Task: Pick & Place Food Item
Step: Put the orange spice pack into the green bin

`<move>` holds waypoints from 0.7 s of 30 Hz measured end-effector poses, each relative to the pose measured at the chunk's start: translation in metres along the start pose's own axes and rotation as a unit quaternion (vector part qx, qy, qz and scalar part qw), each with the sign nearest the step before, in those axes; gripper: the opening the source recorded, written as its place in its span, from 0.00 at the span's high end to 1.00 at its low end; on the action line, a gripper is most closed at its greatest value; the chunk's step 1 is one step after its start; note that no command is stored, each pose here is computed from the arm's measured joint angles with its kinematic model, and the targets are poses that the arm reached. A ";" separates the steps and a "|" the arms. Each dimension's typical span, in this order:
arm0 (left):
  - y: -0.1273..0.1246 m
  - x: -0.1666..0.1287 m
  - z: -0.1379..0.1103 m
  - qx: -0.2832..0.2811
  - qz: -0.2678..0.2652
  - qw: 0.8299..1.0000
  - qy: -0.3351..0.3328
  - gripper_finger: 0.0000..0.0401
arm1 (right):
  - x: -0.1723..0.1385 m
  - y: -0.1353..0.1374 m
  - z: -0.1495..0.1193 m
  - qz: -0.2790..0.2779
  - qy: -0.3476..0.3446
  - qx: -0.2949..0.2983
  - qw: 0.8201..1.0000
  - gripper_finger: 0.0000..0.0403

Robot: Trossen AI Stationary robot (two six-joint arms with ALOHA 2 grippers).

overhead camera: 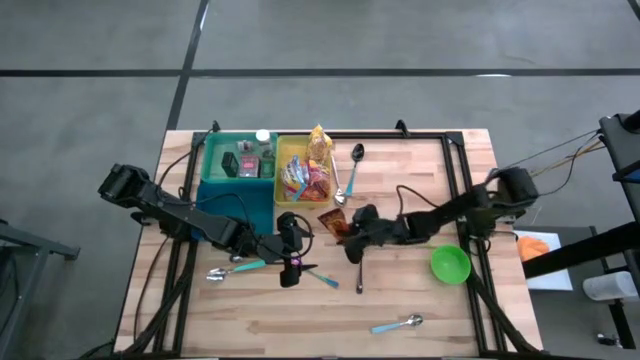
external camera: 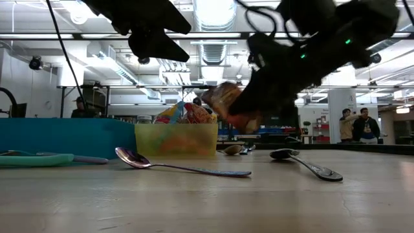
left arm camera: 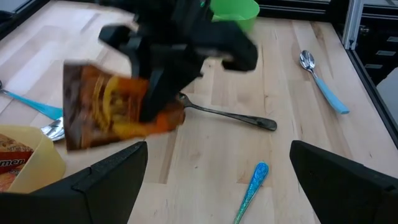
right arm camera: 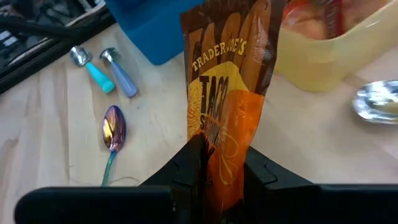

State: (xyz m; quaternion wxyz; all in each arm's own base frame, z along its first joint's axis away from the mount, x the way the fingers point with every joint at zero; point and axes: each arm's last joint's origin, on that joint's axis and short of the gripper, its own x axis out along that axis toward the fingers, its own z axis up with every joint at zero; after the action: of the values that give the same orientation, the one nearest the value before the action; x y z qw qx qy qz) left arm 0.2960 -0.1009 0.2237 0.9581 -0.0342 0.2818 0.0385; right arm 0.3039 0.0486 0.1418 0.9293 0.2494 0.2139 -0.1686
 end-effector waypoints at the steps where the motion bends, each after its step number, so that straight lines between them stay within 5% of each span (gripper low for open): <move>1: 0.000 0.000 0.000 0.000 0.000 1.000 0.000 0.01 | 0.006 -0.002 0.001 0.006 0.004 0.002 1.000 0.86; 21: 0.000 0.000 -0.001 0.002 0.001 1.000 0.004 0.01 | 0.106 0.025 0.015 0.045 0.042 -0.036 0.997 0.86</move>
State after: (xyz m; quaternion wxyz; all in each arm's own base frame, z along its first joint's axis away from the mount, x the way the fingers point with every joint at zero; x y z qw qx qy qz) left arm 0.2955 -0.1007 0.2230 0.9569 -0.0325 0.2859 0.0389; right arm 0.4097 0.0391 0.1123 0.9345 0.2320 0.2470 -0.1085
